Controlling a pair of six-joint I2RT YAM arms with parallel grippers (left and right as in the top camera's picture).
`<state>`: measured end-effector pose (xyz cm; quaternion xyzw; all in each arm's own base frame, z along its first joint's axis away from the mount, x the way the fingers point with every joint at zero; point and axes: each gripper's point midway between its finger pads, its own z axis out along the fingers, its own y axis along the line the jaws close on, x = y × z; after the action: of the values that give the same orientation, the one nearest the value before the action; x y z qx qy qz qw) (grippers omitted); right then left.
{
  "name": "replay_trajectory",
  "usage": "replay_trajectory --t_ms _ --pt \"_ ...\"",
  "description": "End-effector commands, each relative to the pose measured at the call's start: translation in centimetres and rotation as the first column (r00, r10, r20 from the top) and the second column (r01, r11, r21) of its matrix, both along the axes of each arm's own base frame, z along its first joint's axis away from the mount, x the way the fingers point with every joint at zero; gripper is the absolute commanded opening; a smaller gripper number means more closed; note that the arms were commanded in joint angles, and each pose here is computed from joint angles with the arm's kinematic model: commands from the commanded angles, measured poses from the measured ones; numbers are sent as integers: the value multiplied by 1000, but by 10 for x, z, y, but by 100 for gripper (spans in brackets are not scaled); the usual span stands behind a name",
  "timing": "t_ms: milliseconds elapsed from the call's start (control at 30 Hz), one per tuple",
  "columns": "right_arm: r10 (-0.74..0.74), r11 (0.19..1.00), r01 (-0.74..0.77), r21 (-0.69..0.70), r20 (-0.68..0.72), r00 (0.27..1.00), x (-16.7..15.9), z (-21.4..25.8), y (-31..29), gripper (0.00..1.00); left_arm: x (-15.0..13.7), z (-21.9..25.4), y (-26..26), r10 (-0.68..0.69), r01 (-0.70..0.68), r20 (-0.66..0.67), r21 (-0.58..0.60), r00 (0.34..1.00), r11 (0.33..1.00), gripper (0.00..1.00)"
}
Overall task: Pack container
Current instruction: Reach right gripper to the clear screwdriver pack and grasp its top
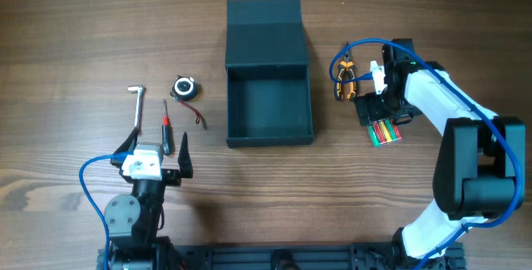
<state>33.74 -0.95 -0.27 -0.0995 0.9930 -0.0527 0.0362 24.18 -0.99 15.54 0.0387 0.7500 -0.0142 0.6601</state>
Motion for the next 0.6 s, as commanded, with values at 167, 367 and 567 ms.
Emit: replay_trajectory --t_ms 167,367,567 --pt "-41 998 35 -53 -117 992 -26 -25 -12 98 0 0 -2 -16 15 4 13 1000 1000 100" --pt "-33 999 38 31 -144 989 -32 -26 2 88 0 0 -2 -16 15 4 13 1000 1000 100" --pt "-62 997 68 33 -152 986 -35 -26 3 65 0 0 -2 -16 15 4 13 1000 1000 100"
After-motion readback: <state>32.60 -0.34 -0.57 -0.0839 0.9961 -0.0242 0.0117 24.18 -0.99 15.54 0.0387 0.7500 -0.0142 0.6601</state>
